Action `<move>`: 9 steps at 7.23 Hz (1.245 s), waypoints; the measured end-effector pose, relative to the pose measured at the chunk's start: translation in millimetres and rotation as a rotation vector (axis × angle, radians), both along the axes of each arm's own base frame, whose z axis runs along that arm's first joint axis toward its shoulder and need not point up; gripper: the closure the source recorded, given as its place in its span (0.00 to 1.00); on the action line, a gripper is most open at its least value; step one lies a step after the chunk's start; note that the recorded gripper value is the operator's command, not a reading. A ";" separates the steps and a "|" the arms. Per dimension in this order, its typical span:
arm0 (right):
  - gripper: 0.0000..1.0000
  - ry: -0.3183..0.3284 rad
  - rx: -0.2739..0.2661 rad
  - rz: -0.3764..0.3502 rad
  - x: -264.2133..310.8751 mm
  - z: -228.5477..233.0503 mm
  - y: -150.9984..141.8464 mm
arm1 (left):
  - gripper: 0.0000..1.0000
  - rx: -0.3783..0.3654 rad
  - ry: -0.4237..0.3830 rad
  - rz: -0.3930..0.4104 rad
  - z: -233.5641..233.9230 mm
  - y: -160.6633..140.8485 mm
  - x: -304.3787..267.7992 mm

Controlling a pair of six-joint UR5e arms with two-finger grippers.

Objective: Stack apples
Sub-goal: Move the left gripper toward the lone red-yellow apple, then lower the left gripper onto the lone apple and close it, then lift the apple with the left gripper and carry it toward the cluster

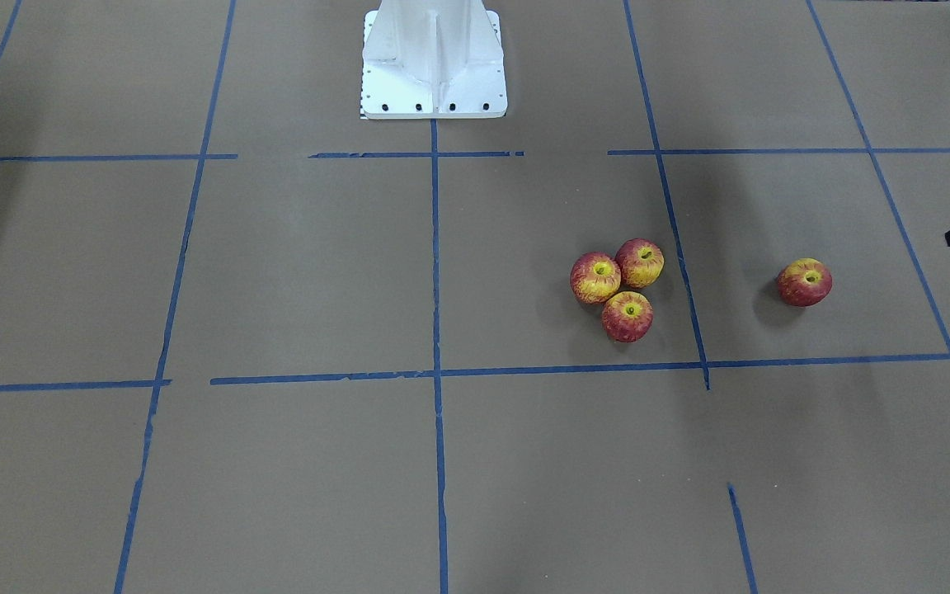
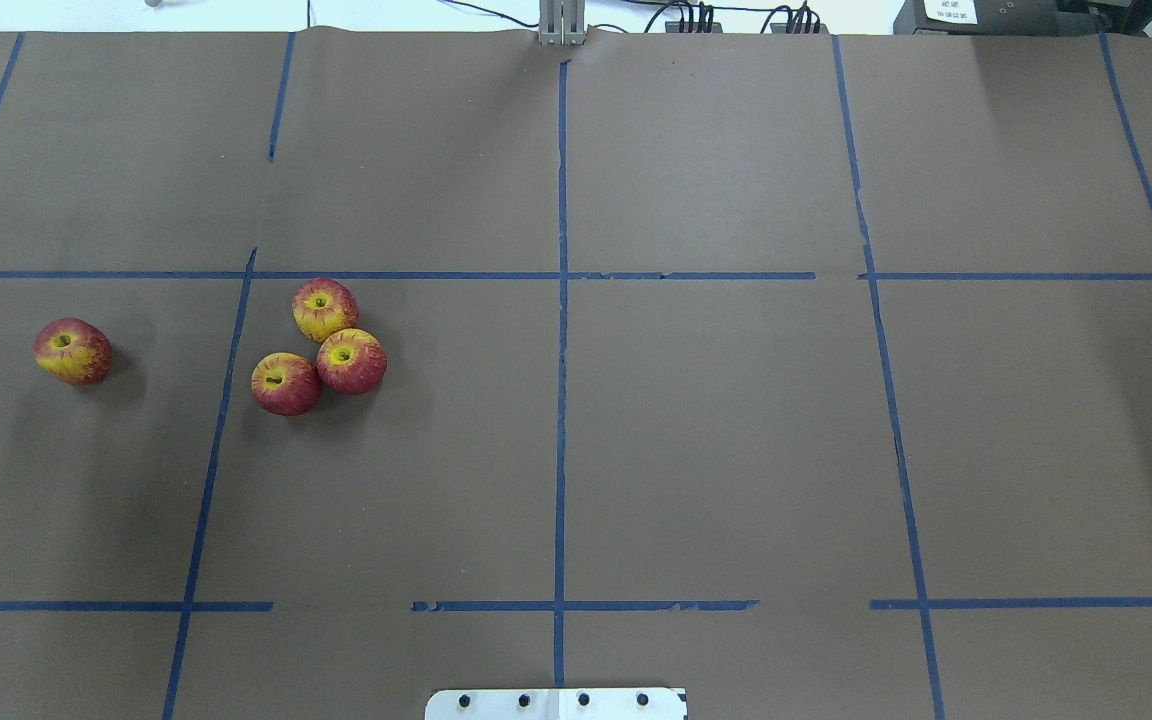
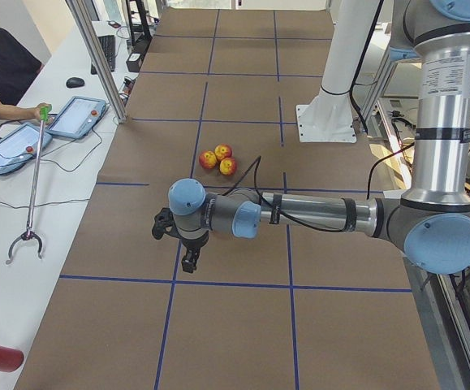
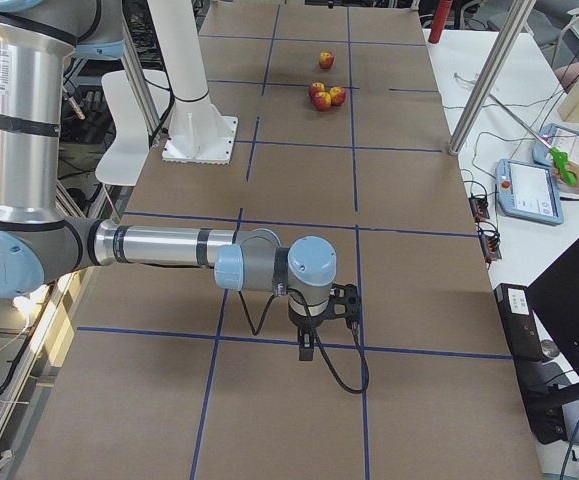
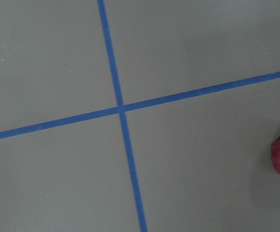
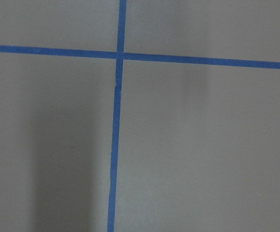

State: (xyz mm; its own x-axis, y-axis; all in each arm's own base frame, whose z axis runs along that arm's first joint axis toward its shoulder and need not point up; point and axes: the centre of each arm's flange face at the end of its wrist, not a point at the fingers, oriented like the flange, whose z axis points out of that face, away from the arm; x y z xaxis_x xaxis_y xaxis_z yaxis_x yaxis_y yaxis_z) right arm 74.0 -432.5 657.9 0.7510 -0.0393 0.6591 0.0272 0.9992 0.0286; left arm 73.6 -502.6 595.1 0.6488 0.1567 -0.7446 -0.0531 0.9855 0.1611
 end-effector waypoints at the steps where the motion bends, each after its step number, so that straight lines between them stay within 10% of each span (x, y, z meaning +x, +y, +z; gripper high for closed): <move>1: 0.00 0.000 0.000 0.000 0.0 -0.2 0.0 | 0.00 -0.029 0.018 -0.036 -12.5 4.3 44.6; 9: 0.00 0.000 0.000 0.000 0.0 -0.2 0.0 | 0.01 -0.039 -0.014 -0.023 -26.1 23.7 164.9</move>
State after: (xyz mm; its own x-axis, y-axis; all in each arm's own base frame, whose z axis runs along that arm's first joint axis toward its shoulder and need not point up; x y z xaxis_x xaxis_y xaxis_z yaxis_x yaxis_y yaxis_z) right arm 74.1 -432.5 657.7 0.7513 -0.0396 0.6588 0.0272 0.9992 0.0290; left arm 238.5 -478.8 568.9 0.6621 0.1129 -0.7409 -0.0324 0.9920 0.1222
